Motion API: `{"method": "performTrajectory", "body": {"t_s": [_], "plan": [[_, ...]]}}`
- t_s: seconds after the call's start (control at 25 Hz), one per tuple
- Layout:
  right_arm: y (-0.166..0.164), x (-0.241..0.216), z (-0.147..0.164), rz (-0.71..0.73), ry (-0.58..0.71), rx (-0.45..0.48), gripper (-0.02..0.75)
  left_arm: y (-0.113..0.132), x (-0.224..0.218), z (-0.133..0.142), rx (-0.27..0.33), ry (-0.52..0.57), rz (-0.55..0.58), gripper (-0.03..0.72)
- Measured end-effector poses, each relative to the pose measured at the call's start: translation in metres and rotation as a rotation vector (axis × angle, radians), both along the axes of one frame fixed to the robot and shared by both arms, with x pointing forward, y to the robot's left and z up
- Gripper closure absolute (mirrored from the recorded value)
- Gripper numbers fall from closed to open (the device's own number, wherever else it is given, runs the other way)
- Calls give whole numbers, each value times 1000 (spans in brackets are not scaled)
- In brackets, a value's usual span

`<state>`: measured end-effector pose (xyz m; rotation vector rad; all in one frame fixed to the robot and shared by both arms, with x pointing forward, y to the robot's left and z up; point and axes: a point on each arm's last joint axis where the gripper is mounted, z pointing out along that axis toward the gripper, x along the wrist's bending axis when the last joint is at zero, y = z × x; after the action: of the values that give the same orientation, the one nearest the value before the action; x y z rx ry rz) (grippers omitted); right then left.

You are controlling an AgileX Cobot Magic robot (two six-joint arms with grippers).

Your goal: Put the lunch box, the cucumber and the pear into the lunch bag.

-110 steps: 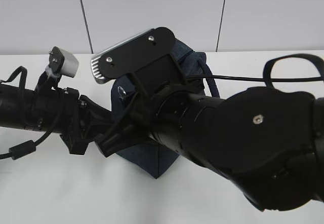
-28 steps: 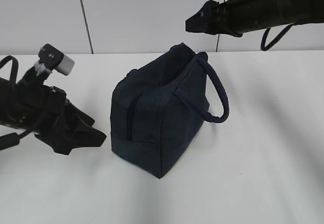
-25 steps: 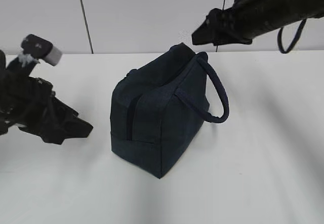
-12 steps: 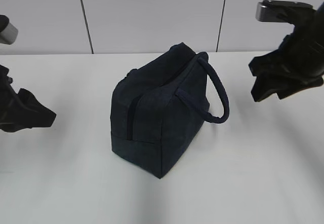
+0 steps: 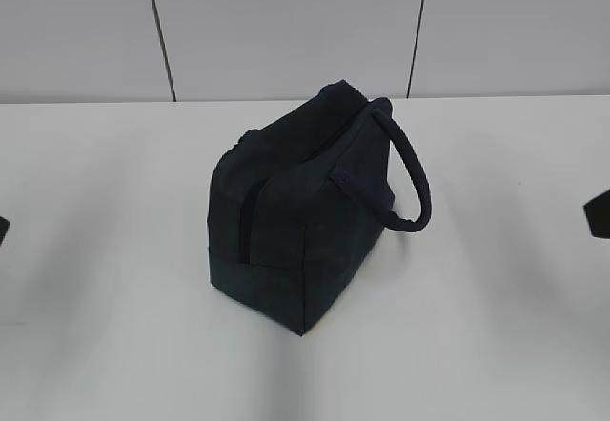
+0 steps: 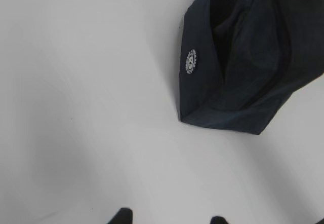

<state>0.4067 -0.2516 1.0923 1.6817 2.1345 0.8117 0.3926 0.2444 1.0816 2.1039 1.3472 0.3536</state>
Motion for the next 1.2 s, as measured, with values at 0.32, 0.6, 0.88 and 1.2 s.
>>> {"method": "performTrajectory", "body": {"t_s": [0.32,0.6,0.88,1.2], "plan": [[-20,-82,-1,24,-165,-18,328,22,-77,17,10,-147,17,436],[-37,-143,-12,19,-276,-66,328,42,-129,4,19,-294,80,447],[-48,-171,-44,0,-330,-107,328,51,-148,-25,10,-326,148,454],[-52,-179,-49,-47,-398,-84,328,60,-164,-25,-27,-423,237,456]]}}
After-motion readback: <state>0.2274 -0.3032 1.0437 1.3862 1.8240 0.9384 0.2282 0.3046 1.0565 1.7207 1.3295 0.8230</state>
